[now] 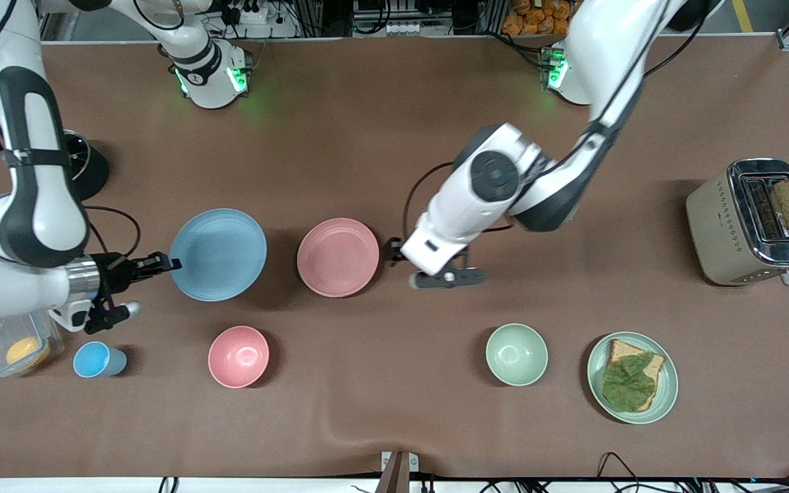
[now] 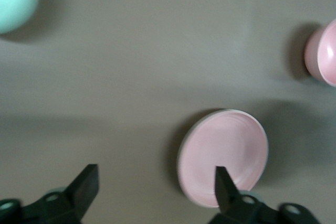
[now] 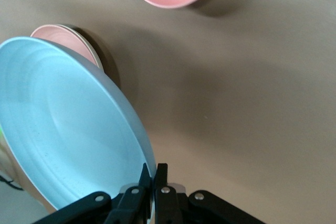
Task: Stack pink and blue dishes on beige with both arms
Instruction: 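Lower the blue plate onto the pink plate with the right gripper, then open the right gripper and withdraw it from the plate stack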
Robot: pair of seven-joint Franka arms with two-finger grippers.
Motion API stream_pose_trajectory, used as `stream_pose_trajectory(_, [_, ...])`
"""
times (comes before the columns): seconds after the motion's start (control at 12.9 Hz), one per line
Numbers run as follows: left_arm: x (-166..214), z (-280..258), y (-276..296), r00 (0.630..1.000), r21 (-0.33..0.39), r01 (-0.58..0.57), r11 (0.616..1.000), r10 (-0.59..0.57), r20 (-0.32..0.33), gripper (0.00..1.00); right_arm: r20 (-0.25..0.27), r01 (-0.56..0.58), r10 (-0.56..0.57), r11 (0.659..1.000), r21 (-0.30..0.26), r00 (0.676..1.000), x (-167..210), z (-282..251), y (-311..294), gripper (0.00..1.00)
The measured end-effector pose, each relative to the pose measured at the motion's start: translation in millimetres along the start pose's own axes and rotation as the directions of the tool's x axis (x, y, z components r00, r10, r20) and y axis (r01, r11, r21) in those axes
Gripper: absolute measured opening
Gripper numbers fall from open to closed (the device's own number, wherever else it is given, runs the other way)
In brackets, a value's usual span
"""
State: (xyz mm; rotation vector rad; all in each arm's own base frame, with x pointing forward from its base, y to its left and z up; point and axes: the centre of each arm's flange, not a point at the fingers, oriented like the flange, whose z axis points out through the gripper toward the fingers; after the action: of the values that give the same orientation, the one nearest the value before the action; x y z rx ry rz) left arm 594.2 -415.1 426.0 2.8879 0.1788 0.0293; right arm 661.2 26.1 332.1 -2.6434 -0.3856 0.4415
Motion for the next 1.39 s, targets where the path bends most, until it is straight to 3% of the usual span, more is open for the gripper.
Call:
stream_pose_trajectory(0.15, [17, -82, -48, 0.999, 0.076, -0.039, 0.996, 0.041, -0.028, 1.0, -0.022, -0.01, 0.009, 1.0, -0.026, 1.0, 16, 25, -28, 0.04])
stream_pose_trajectory(0.39, [30, -164, -123, 0.996, 0.156, -0.086, 0.984, 0.089, -0.014, 1.0, -0.047, -0.032, 0.031, 0.999, -0.035, 0.998, 36, 65, -78, 0.04])
stream_pose_trajectory(0.7, [20, -213, -163, 0.993, 0.21, -0.115, 0.971, 0.113, 0.024, 1.0, -0.064, -0.003, -0.002, 0.997, -0.079, 0.998, 44, 130, -116, 0.04])
stream_pose_trajectory(1.16, [-1, -250, -177, 0.991, 0.294, -0.136, 0.946, 0.136, 0.022, 1.0, -0.061, 0.039, -0.046, 0.994, -0.105, 0.997, 44, 171, -146, 0.05])
stream_pose_trajectory(1.39, [-3, -256, -189, 0.993, 0.305, -0.117, 0.945, 0.115, 0.024, 1.0, -0.054, 0.01, -0.016, 0.994, -0.106, 0.998, 44, 178, -154, 0.32])
